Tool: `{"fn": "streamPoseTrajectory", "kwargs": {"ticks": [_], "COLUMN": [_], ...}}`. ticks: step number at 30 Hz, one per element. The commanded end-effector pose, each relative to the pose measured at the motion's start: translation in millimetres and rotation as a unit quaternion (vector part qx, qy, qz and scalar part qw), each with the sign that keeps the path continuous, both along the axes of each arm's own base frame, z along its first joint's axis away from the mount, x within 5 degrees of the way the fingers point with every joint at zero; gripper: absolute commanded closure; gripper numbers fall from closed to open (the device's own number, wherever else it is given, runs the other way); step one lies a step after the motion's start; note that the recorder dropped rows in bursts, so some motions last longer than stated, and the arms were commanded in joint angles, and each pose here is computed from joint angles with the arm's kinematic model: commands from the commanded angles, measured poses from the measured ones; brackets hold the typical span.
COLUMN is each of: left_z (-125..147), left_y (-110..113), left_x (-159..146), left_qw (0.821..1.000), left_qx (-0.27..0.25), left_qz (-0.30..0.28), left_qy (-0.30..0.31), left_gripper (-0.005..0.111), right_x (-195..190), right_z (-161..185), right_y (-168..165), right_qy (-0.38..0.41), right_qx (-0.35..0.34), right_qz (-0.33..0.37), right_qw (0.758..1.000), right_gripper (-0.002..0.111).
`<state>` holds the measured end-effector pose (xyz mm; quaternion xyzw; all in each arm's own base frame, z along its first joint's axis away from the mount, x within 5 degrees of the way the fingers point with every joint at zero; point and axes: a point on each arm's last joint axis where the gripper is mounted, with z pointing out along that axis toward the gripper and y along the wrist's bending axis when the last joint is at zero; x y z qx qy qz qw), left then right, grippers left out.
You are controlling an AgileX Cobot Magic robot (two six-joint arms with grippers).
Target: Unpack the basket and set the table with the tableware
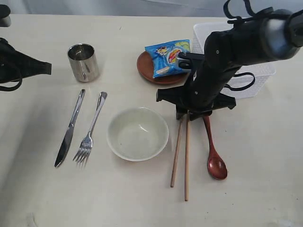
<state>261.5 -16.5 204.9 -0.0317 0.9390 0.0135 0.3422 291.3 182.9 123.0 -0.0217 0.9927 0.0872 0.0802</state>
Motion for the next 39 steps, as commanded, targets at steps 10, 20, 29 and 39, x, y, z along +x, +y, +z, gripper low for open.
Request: {"fn": "streamPoseTrajectory", "kwargs": {"ticks": [10,20,29,39], "left_z": [-3.2,-3.3,-3.3,-3.5], "left_y": [0.9,0.9,0.9,1.1], "left_x": [-2.8,-2.8,-2.8,-3.1], "left_qw": [1.000,1.000,1.000,1.000], "left_qx": [-0.004,-0.003,-0.003,-0.001], "left_qz": [0.006,0.005,0.005,0.004], "left_qy": [0.008,0.008,0.008,0.010], "left_gripper": [0.107,0.107,0.107,0.107], "right_x": [4.6,6.2,4.2,-1.5], "right_z": [3.0,10.9,8.5,-2.6], "right_y": [1.2,-0.5,-2.2,-5.8], "right_qy": [-0.016,0.008,0.015,0.002], "right_qx": [0.003,-0.032,-0.039,-0.031], "right_qz": [0.001,0.027,0.029,0.024], "right_qw": [1.000,0.999,0.999,0.999], "right_gripper": [0.074,0.074,0.074,0.074]}}
